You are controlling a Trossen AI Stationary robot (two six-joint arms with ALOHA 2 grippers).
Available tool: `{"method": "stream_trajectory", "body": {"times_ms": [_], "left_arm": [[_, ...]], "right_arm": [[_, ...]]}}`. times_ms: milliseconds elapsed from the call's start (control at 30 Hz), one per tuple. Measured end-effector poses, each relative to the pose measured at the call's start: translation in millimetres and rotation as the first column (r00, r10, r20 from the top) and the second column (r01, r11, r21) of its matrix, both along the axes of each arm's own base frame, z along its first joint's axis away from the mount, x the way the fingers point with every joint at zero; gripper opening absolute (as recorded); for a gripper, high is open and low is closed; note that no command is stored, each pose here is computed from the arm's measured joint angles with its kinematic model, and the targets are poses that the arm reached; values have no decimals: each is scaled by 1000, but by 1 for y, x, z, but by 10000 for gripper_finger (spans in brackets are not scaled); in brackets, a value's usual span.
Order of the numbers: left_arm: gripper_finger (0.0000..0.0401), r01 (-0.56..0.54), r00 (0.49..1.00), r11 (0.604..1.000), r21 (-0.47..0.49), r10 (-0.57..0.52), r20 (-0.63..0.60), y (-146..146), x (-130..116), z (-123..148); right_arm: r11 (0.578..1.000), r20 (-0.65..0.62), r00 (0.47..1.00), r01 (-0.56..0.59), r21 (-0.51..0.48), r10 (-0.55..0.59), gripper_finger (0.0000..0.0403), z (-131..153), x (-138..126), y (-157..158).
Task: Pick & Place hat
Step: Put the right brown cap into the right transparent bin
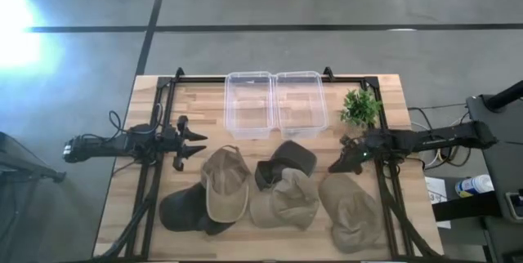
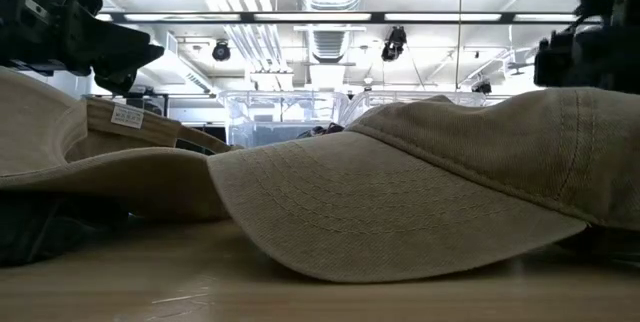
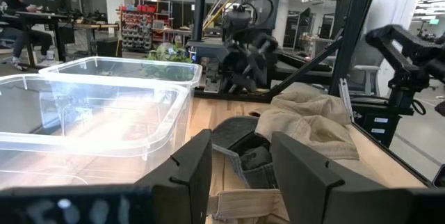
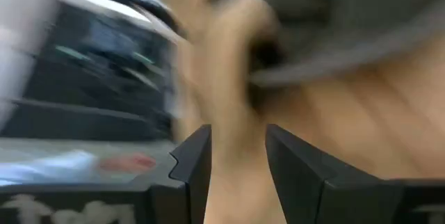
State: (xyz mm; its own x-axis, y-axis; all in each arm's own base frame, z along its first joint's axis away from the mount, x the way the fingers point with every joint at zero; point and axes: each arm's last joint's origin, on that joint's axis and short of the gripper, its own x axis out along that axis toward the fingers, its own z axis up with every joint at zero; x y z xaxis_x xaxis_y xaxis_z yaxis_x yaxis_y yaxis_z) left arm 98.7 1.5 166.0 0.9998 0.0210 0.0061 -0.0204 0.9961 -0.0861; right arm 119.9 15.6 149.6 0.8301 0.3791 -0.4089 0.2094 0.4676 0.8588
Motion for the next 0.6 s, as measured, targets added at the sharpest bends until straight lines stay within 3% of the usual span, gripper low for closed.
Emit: {"method": "stream_trajectory", "body": {"times_ms": [100,233,500,600], "left_arm": [[142,0,1000,1000,0,0,0,0,0,0],[142,0,1000,1000,0,0,0,0,0,0],[142,0,1000,1000,0,0,0,0,0,0],[142,0,1000,1000,0,0,0,0,0,0]], "right_arm": [[989,-102,992,-82,-127,69,136,7,7,0],[953,-215,964,-206,-224,158,157,16,21,1],[808,-364,850,-496,-317,380,226,15,62,5],[762,-407,801,-572,-303,440,244,9,78,6]]}}
